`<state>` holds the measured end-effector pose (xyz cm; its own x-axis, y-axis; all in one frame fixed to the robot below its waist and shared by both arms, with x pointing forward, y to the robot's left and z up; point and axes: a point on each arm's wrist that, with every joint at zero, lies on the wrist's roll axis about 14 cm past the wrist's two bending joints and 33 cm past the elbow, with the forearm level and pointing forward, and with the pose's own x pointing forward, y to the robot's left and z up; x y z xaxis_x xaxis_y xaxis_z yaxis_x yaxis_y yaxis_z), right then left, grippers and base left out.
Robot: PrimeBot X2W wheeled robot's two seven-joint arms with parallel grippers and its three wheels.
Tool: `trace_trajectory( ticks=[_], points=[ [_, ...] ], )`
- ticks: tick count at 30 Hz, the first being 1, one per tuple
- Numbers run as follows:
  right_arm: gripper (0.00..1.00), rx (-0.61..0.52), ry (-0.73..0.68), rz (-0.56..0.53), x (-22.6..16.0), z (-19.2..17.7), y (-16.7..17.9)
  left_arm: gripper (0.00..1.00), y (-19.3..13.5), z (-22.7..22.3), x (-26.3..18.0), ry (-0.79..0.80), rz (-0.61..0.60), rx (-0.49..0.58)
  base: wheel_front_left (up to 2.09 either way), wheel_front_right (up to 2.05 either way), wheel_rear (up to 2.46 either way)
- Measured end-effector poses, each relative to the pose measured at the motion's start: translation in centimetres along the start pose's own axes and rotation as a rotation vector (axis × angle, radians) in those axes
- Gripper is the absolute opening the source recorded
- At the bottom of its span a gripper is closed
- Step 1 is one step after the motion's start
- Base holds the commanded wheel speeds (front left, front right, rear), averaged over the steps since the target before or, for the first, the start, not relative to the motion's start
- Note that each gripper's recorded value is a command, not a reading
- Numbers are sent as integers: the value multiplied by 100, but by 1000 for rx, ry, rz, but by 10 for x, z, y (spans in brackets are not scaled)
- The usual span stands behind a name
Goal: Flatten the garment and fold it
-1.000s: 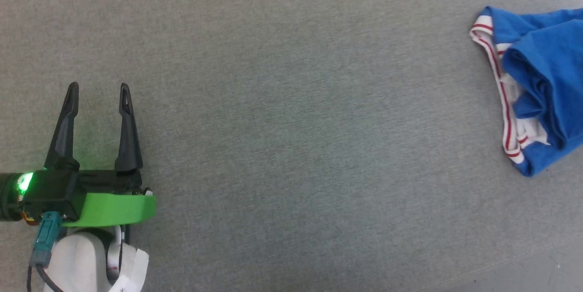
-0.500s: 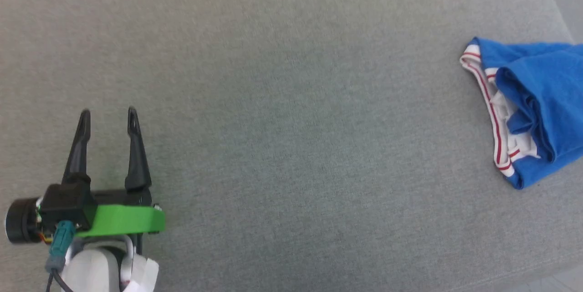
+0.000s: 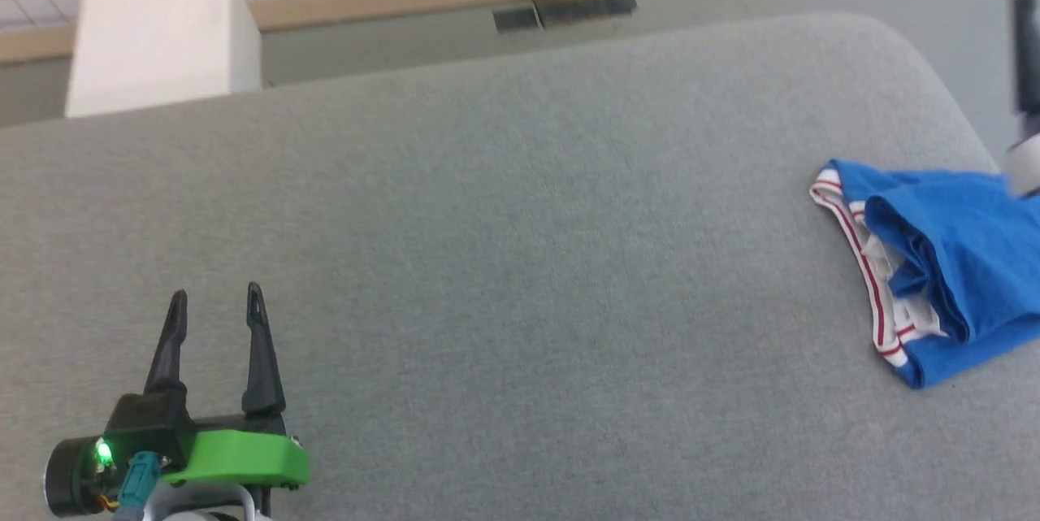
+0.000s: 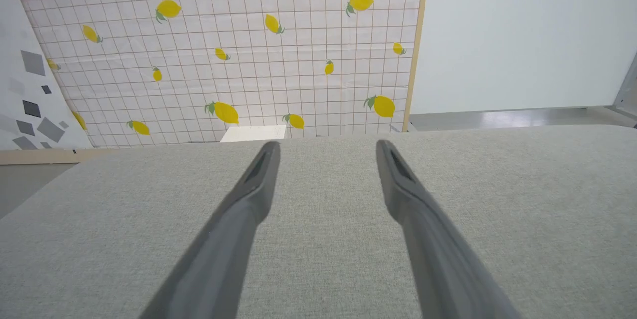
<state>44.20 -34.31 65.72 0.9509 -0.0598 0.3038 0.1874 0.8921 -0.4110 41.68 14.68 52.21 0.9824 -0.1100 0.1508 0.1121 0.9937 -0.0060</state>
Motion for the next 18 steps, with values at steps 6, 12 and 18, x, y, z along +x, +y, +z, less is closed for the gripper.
trace_trajectory(
  ticks=[6, 12, 18],
  points=[
    [100, 161, -82, 52, -30, 20, 58, 100, 11, 16, -17, -30, 35, 12, 0, 0, 0],
    [100, 317, -19, 100, -64, 4, 111, 100, 22, 19, -33, -26, 70, 21, 0, 0, 0],
    [100, 420, 74, 115, -101, -16, 138, 100, 27, 20, -48, -18, 88, 23, 0, 0, 0]
  ],
)
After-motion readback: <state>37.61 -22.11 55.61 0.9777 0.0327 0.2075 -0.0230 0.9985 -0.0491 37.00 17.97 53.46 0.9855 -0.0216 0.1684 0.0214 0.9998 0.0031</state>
